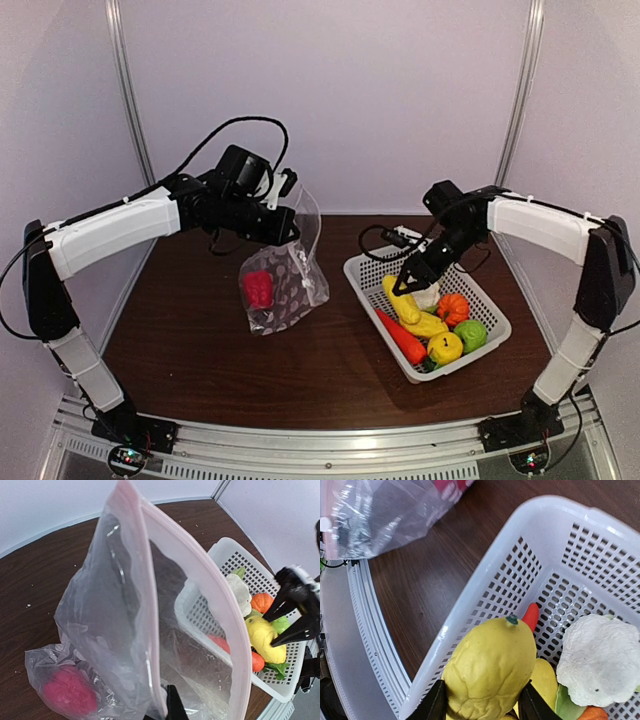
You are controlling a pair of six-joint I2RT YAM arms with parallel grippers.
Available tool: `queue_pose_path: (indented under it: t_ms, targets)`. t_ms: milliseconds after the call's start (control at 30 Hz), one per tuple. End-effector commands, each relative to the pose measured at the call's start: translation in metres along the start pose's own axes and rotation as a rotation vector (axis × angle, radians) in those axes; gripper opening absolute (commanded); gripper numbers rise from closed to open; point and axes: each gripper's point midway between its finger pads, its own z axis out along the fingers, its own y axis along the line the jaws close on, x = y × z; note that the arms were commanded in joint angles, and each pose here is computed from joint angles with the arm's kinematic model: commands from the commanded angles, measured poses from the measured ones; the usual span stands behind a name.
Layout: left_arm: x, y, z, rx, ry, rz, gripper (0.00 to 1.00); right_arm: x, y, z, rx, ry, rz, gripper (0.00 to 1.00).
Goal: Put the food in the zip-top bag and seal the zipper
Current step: Pick up the fake fruit from the bin, then place the fake fruit in the zipper food storage bag.
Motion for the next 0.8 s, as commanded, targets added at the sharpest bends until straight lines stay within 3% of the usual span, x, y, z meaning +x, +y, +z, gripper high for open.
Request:
queue_pose_path:
  t_ms: [0, 300, 767]
  targets:
    - [-0.003, -0.008, 0.008, 0.047, -0.006, -0.011, 0.00, -0.033, 0.029, -0.064, 0.079, -0.214, -0.209, 0.28]
    - [-0.009, -0.027, 0.007, 0.139, -0.024, -0.033, 0.00, -0.103, 0.104, -0.137, -0.025, -0.686, -0.388, 0.26]
    - [-0.014, -0.053, 0.001, 0.229, -0.037, -0.026, 0.00, -0.189, 0.149, -0.144, -0.190, -0.901, -0.400, 0.26]
